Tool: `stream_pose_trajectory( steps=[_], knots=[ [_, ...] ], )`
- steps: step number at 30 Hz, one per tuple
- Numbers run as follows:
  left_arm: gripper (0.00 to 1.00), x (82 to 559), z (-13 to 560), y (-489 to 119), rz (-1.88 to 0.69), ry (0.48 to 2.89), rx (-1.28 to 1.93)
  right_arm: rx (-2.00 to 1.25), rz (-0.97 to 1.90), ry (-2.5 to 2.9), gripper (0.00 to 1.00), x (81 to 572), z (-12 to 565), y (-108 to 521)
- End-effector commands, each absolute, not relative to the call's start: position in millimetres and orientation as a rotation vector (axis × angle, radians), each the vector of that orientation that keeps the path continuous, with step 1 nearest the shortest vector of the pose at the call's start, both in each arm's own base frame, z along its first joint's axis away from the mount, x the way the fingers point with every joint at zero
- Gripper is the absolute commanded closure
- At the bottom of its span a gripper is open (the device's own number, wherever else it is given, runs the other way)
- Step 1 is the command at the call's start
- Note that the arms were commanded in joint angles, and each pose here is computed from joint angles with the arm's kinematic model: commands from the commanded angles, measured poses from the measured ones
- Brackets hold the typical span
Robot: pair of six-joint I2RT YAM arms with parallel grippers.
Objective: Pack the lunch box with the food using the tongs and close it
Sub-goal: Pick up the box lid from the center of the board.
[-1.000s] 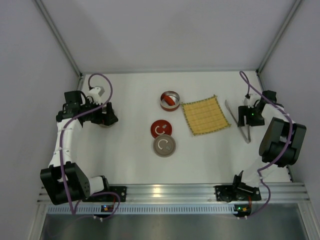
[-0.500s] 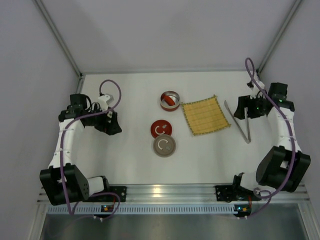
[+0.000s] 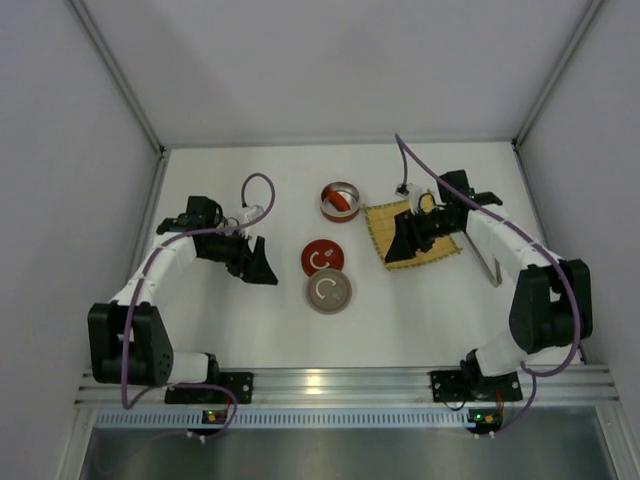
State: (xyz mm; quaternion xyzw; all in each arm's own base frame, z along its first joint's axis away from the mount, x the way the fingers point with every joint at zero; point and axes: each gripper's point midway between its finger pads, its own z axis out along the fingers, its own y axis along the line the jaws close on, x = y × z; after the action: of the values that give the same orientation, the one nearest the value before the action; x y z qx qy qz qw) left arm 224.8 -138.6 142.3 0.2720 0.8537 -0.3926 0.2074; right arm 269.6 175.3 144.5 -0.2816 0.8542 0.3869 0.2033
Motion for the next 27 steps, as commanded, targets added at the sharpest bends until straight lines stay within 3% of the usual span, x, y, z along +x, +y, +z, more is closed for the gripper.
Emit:
stream_pose_trajectory(
  steps=[1, 13, 27],
  knots=[
    [0.18, 236, 147, -161, -1.266, 2.305, 0.69, -0.836, 1.195, 2.295, 0.4, 275, 150, 205],
    [0.27, 258, 72, -198, -1.29, 2.489, 0.635, -0.878, 1.234, 2.365, 0.41, 270, 112, 232],
    [0.32, 262, 36, -233, -1.444, 2.505, 0.643, -0.874, 1.283, 2.41, 0.4, 262, 94, 232]
  ],
)
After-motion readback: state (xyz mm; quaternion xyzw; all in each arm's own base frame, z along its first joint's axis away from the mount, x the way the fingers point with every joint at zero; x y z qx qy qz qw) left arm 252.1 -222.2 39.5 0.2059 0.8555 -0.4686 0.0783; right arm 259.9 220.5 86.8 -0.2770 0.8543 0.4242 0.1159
